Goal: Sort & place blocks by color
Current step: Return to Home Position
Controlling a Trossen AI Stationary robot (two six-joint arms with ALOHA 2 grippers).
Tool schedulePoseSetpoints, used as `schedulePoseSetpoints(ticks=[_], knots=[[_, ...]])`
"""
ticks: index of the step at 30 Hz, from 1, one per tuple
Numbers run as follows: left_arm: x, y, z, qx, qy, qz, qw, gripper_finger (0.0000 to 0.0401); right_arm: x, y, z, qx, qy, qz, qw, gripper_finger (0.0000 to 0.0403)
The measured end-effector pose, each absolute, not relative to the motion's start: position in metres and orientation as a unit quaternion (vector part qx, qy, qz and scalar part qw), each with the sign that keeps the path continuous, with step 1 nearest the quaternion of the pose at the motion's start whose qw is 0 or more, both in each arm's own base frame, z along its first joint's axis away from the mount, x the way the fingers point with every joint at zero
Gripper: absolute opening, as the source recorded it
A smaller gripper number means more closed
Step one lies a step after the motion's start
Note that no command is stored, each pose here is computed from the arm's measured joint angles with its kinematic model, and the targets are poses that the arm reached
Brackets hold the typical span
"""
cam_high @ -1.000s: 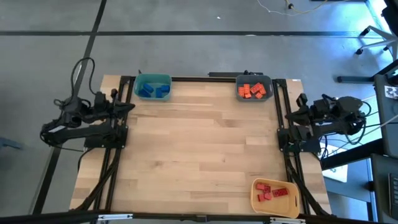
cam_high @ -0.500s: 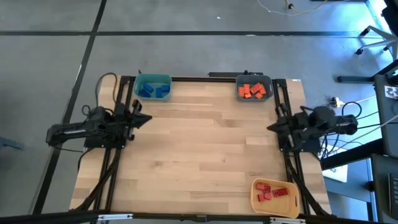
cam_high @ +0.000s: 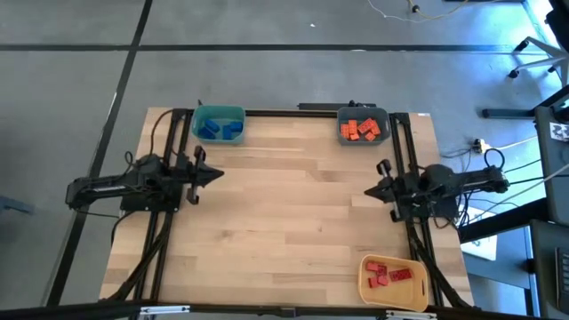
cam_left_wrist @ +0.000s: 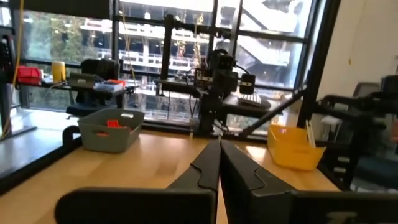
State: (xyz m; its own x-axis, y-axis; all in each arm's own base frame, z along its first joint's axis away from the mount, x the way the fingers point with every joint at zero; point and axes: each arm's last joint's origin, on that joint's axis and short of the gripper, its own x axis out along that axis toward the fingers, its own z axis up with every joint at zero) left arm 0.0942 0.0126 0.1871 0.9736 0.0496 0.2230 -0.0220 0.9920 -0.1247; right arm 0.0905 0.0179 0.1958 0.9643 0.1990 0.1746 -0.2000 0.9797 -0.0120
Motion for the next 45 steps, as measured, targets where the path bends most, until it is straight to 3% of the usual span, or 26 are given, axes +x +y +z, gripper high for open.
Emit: schedulePoseSetpoints(ticks=[8, 15, 34, 45], knots=[[0.095, 0.013, 0.181, -0.059, -0.081, 0.017, 0.995, 0.0004, 0.095, 0.019, 0.174, 0.003, -0.046, 0.098, 0.994, 0.0], [0.096, 0.013, 0.179, -0.051, -0.073, 0.022, 0.996, 0.0003, 0.096, 0.014, 0.17, 0.016, -0.024, 0.015, 0.999, 0.0009], [0.096, 0.013, 0.179, -0.011, -0.071, 0.028, 0.997, 0.0025, 0.096, 0.014, 0.171, 0.013, -0.025, 0.014, 1.0, 0.0014], [0.096, 0.013, 0.179, -0.011, -0.071, 0.028, 0.997, 0.0012, 0.096, 0.014, 0.171, 0.013, -0.025, 0.014, 1.0, 0.0014]])
